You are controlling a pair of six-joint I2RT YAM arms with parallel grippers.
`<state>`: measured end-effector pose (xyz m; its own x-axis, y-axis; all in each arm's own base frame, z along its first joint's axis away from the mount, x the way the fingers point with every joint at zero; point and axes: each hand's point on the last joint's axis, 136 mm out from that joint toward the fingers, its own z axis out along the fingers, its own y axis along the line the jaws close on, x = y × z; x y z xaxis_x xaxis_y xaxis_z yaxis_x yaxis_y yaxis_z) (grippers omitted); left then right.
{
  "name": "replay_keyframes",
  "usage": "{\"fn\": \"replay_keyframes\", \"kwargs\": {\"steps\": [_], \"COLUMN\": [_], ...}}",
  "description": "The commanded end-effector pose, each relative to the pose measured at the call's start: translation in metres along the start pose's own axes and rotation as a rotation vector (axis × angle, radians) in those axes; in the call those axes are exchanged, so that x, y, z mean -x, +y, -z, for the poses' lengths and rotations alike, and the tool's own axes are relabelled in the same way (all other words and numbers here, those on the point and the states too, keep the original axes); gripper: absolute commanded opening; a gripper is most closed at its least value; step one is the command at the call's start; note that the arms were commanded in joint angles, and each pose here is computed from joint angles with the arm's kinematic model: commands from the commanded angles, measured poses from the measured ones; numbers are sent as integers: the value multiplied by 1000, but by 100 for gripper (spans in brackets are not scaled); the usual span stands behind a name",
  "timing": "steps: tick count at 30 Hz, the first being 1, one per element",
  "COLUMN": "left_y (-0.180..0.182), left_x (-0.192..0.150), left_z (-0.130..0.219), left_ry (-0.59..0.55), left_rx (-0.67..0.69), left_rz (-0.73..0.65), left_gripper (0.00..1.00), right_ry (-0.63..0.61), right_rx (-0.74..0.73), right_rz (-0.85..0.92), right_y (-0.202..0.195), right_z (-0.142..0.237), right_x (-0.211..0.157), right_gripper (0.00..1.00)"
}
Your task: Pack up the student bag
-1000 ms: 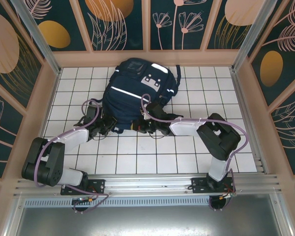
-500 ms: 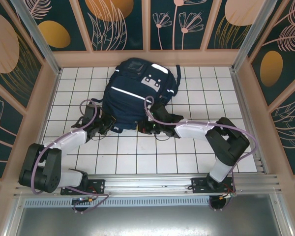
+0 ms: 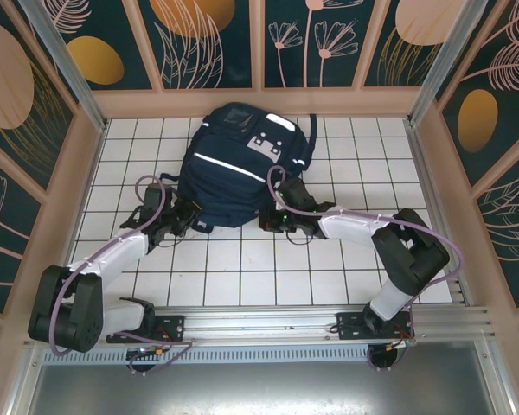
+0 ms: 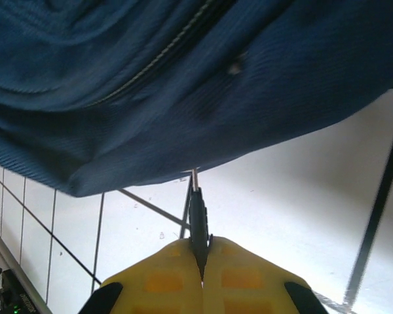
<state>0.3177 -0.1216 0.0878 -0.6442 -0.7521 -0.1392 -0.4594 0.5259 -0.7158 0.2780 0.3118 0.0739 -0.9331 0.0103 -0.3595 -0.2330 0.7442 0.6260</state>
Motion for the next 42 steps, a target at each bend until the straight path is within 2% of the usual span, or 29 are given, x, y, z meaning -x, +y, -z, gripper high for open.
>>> {"fn": "replay_keyframes", "kwargs": {"steps": [1,42], "left_y": [3,8], "left_x": [8,-13], "left_z": [8,32], "left_ry": [-38,42], "left_rx": [1,-67], "left_rz": [-3,14], "left_gripper": [0,0], "right_ry": [-24,-66], "right_rx": [-57,-205], "right_rz": [12,19], "right_y": [-14,-57], "right_z": [9,19], "right_x": [7,59], "right_gripper": [0,0]}}
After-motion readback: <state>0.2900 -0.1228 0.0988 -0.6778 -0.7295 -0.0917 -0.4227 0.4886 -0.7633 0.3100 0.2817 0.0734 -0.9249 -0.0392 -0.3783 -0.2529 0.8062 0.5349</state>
